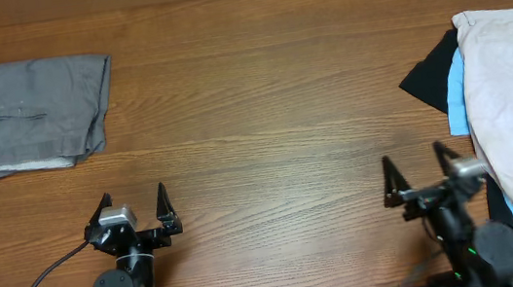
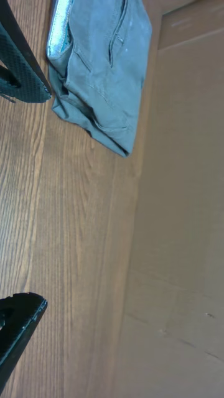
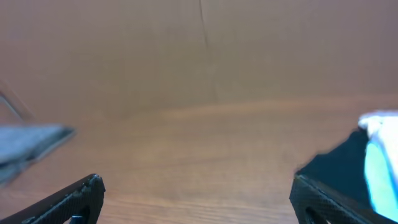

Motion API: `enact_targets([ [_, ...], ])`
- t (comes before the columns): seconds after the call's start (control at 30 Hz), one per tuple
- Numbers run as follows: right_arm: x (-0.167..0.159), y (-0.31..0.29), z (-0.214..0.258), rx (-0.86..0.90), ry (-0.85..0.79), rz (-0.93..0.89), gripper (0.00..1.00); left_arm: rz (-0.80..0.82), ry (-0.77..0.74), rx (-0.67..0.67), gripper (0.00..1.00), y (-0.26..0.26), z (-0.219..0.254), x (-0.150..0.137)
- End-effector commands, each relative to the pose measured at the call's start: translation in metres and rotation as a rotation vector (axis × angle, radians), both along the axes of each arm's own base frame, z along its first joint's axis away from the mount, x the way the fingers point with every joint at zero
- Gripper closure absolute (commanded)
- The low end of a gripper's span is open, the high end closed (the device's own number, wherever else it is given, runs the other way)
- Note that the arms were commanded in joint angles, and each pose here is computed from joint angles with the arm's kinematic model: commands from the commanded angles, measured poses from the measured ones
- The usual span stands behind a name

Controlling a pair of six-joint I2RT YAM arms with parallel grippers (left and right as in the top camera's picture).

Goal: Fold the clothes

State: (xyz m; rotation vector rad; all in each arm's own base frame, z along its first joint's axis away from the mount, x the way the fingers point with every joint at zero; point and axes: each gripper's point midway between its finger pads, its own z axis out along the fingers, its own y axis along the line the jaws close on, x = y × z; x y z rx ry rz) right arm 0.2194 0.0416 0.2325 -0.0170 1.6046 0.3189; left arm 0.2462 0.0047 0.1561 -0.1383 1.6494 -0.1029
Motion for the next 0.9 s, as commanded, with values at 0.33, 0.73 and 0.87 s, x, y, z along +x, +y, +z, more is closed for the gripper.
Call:
enact_targets([
  [0.33,-0.001,-0.012,0.142,-0.003,0.139,-0.071,0.0,0.007,-0.007,0.021,0.0,0.001,0.0,0.0],
  [0.73,0.141,-0.068,0.129,-0.326,0.556,-0.388,0.0,0.007,-0.007,0.021,0.0,0.001,0.0,0.0],
  [0.87,0.196,-0.103,0.102,-0.352,0.652,-0.496,0.0,0.007,-0.007,0.021,0.0,0.001,0.0,0.0],
])
